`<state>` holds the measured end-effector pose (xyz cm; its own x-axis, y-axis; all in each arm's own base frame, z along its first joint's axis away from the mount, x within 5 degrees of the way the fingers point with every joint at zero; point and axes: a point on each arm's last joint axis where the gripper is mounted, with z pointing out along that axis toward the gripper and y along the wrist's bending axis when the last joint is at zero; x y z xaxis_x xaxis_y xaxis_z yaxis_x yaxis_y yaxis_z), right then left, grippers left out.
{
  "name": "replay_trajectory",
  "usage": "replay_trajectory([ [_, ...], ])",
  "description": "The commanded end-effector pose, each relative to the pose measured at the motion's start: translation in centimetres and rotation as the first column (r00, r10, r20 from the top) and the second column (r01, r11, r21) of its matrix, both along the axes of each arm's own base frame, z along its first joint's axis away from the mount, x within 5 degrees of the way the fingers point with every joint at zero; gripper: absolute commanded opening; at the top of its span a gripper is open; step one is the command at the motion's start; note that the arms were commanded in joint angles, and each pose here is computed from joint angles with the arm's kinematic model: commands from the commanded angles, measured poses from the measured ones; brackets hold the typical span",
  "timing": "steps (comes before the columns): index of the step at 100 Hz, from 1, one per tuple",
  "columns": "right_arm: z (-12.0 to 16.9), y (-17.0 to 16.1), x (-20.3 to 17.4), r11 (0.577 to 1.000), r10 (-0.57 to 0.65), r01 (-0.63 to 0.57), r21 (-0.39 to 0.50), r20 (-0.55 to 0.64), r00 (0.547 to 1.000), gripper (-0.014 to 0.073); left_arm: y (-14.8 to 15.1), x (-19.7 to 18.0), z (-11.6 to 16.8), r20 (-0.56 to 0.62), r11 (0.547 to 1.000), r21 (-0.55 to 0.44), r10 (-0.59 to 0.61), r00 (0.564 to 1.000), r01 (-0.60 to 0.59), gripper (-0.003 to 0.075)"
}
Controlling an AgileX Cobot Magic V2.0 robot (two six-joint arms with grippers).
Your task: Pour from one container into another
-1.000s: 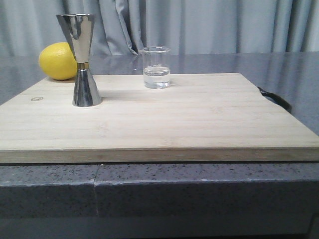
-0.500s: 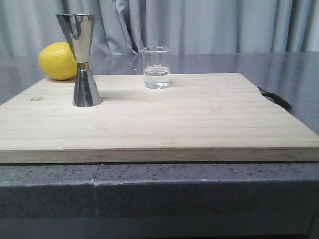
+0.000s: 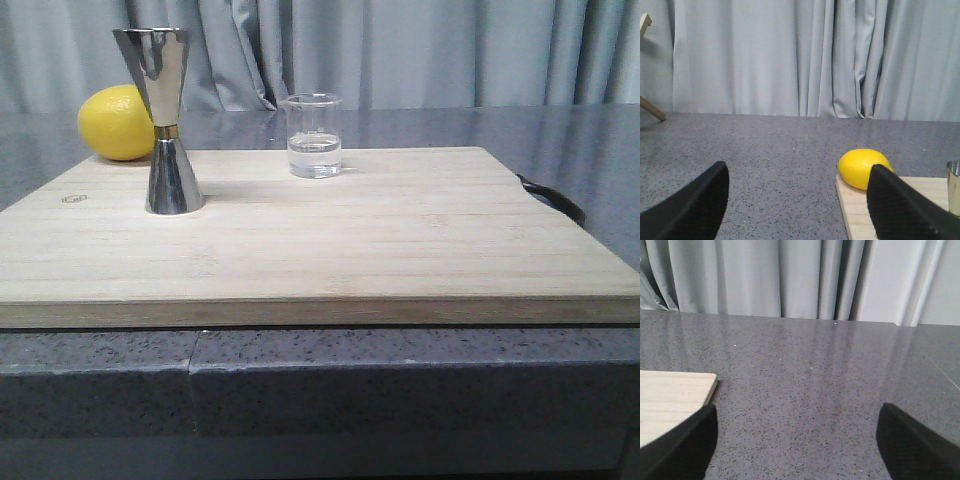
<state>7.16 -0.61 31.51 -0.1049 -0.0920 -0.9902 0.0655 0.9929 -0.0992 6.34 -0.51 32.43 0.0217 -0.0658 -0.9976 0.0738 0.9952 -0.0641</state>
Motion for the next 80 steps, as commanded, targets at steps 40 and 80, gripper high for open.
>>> replay_trajectory([
  [40, 1.8, 0.0, 0.1, 1.000, 0.000, 0.001, -0.012, 0.104, 0.995, 0.0599, 0.0, 0.0, 1.7, 0.095, 1.000, -0.020, -0.004, 0.995, 0.006, 0.0449],
  [80, 3.2, 0.0, 1.1, 0.998, -0.001, 0.004, 0.055, -0.054, 0.999, 0.0598, -0.5, 3.5, 3.8, -0.250, 0.999, 0.006, -0.030, 0.968, 0.033, 0.0449],
])
